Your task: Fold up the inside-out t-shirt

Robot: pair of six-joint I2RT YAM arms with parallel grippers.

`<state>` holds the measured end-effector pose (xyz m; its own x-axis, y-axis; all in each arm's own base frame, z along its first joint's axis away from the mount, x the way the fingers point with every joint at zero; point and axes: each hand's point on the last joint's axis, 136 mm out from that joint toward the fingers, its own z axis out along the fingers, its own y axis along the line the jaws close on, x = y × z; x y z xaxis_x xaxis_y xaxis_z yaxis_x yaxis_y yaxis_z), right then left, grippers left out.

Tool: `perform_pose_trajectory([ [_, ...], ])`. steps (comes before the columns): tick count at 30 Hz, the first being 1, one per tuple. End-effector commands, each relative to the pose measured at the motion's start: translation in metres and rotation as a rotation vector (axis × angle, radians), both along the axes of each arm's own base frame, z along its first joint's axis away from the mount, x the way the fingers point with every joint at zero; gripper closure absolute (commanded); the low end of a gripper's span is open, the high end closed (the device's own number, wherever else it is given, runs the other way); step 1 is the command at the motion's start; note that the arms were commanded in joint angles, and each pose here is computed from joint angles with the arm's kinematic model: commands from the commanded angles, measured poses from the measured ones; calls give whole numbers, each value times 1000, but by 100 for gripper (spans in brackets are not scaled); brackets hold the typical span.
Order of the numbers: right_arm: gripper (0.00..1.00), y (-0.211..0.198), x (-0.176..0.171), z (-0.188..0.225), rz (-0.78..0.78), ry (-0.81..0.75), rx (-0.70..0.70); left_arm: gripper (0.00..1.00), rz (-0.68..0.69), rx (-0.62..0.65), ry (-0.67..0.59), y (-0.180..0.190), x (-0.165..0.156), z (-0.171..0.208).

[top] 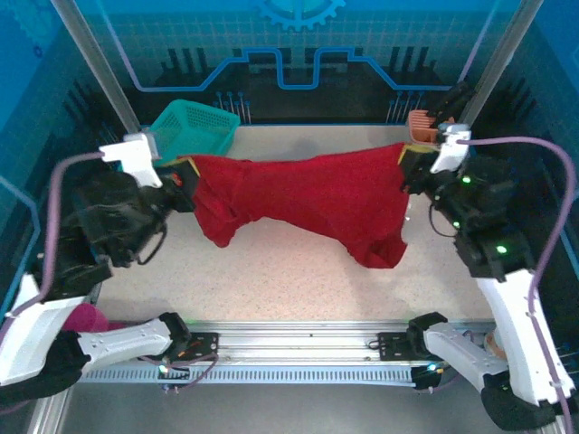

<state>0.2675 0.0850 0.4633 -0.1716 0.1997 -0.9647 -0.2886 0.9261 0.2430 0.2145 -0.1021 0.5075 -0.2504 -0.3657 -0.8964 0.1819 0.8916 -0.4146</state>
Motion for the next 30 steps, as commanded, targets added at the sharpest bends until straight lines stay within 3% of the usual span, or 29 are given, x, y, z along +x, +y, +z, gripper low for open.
perform_pose_trajectory([
  [1, 100, -8, -61, 50, 50, -82, -26, 100, -169, 41, -176, -3, -29, 67],
  [4, 100, -11, -89, 81, 77, -129, -19, 100, -314, 35, -259, -16, -49, 100],
  [7, 100, -18, -87, 88, 39, -135, -50, 100, -334, 55, -315, -26, -46, 113],
  [11, 100, -24, -51, 61, -53, -37, -90, 100, -239, 154, -315, -32, -18, 99],
  [15, 100, -19, -4, 24, -99, 46, -109, 100, -29, 303, -301, -23, 21, 73],
  [20, 100, -9, 68, -1, -90, 109, -98, 100, 100, 421, -282, -18, 65, 64],
  [26, 100, 3, 131, 21, -15, 47, 13, 100, 66, 421, -220, -29, 129, 65],
  [30, 100, 3, 137, 63, 5, -54, 9, 100, 40, 458, -255, -38, 169, 93],
])
